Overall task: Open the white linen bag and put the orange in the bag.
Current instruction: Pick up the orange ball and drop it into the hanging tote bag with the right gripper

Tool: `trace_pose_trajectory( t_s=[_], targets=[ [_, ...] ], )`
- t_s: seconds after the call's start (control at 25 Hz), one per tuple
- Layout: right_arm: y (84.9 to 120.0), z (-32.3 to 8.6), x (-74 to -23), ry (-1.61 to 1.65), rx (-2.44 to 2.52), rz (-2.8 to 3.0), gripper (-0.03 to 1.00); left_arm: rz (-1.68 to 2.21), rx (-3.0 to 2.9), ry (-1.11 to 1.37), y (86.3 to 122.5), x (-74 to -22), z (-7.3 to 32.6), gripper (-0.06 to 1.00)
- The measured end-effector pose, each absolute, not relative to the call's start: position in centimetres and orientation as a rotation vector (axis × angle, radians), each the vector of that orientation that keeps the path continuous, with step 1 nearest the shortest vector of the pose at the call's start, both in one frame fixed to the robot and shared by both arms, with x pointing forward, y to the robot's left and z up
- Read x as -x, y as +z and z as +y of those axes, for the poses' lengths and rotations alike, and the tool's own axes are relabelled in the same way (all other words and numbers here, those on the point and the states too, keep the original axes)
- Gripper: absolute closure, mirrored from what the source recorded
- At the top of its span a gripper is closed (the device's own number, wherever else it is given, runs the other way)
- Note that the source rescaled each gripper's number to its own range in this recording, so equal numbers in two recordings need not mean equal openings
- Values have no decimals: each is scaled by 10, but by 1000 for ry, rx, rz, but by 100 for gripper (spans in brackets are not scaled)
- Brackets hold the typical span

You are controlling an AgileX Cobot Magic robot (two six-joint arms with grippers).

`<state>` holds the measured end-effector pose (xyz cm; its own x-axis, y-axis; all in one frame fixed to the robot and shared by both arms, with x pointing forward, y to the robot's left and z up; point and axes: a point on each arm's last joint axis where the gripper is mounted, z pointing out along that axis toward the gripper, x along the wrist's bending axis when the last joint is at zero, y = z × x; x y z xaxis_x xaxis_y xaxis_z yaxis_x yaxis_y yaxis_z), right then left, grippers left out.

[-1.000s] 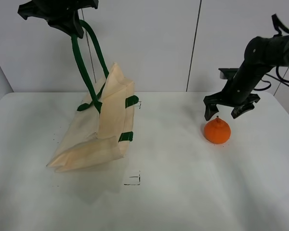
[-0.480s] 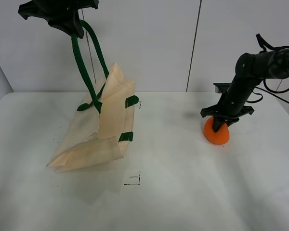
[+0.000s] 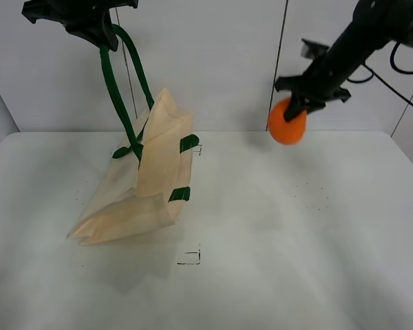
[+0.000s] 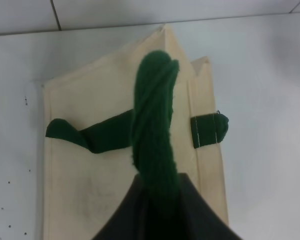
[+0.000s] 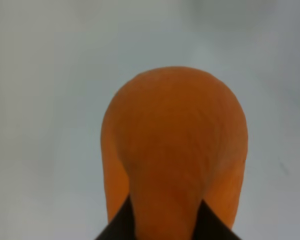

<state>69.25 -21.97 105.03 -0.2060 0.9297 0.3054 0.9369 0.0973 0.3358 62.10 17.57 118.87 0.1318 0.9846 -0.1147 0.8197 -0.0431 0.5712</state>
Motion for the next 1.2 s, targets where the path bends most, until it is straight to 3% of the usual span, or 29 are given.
trace_pose_trajectory(
  t_s=[0.16, 0.36, 0.64, 0.88, 1.2],
  targets=[
    [1092, -170, -686, -971, 1797, -2351, 95, 1731, -1907, 425, 1189, -621, 176, 94],
    [1097, -90, -663, -1051, 1569, -2433, 95, 1726, -1915, 426, 1188, -621, 176, 94],
    [1052, -34, -652, -931, 1443, -2483, 95, 1726, -1916, 426, 1188, -621, 176, 94],
    [1002, -17, -666, -911, 1445, -2434, 95, 1726, -1916, 426, 1188, -621, 176, 94],
    [961, 1, -671, -957, 1403, -2316, 95, 1725, -1915, 427, 1188, -621, 176, 94]
  ],
)
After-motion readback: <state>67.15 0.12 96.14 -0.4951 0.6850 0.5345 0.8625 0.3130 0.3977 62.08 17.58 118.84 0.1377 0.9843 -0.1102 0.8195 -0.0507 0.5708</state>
